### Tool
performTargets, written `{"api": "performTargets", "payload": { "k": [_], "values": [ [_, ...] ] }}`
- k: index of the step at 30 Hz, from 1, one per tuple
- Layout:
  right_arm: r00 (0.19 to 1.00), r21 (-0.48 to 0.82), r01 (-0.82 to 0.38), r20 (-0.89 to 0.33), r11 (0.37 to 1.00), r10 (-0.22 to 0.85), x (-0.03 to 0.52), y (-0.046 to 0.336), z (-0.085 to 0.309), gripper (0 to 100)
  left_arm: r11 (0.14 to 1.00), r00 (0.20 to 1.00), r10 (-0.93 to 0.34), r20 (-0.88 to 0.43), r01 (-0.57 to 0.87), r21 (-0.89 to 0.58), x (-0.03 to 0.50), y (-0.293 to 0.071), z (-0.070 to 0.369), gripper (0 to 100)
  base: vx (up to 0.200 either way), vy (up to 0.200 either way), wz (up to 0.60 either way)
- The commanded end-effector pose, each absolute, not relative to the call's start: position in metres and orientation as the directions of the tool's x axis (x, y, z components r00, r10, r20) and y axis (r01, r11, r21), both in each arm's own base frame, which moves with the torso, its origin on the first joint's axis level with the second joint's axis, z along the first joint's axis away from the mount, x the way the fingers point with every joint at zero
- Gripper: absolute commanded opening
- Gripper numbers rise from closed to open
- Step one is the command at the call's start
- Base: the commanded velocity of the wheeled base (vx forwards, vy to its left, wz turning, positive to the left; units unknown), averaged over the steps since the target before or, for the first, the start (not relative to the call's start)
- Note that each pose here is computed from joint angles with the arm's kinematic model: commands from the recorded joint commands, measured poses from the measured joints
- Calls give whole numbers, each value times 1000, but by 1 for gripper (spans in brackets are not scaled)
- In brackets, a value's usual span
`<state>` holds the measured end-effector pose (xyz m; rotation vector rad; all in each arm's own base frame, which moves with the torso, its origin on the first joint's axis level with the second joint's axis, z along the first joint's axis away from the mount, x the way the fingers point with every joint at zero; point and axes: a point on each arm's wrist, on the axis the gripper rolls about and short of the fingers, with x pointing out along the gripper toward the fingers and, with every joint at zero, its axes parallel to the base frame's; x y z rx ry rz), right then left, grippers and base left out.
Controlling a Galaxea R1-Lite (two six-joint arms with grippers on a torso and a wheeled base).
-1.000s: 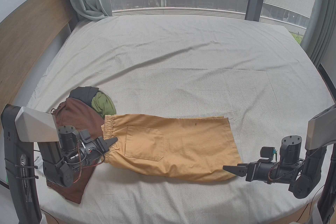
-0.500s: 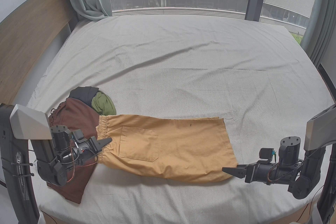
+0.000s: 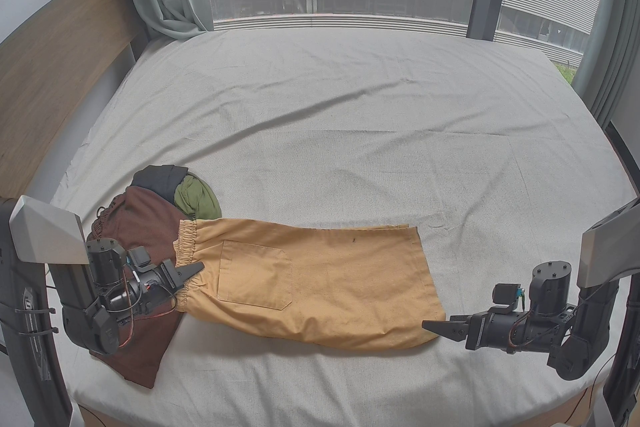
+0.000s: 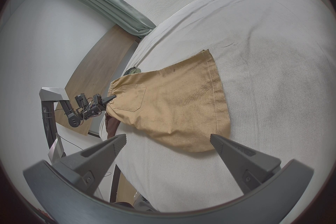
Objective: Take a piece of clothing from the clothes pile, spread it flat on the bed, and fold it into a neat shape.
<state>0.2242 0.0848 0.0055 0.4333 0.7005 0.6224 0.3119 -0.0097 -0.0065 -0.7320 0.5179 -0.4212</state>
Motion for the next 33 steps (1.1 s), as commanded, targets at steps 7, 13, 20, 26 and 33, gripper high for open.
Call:
{"api": "performTargets", "payload": {
  "k": [7,13,20,26,33],
  "values": [
    [585,558,-394,-460,730,668,222,90,5,100,639,754,-617,-226,312,-704,308,-46,20,0,0,0,0],
    [584,558,-395,-460,729,669,222,90,5,100,603,718,-666,-204,358,-713,307,-67,26,0,0,0,0],
    [584,558,-395,-460,729,669,222,90,5,100,572,700,-692,-176,383,-725,309,-82,33,0,0,0,0],
    [584,558,-395,-460,729,669,222,90,5,100,550,669,-724,-167,414,-726,306,-97,35,0,0,0,0],
    [583,558,-396,-460,729,670,222,90,6,100,539,661,-736,-147,440,-718,308,-121,36,0,0,0,0]
  ]
}}
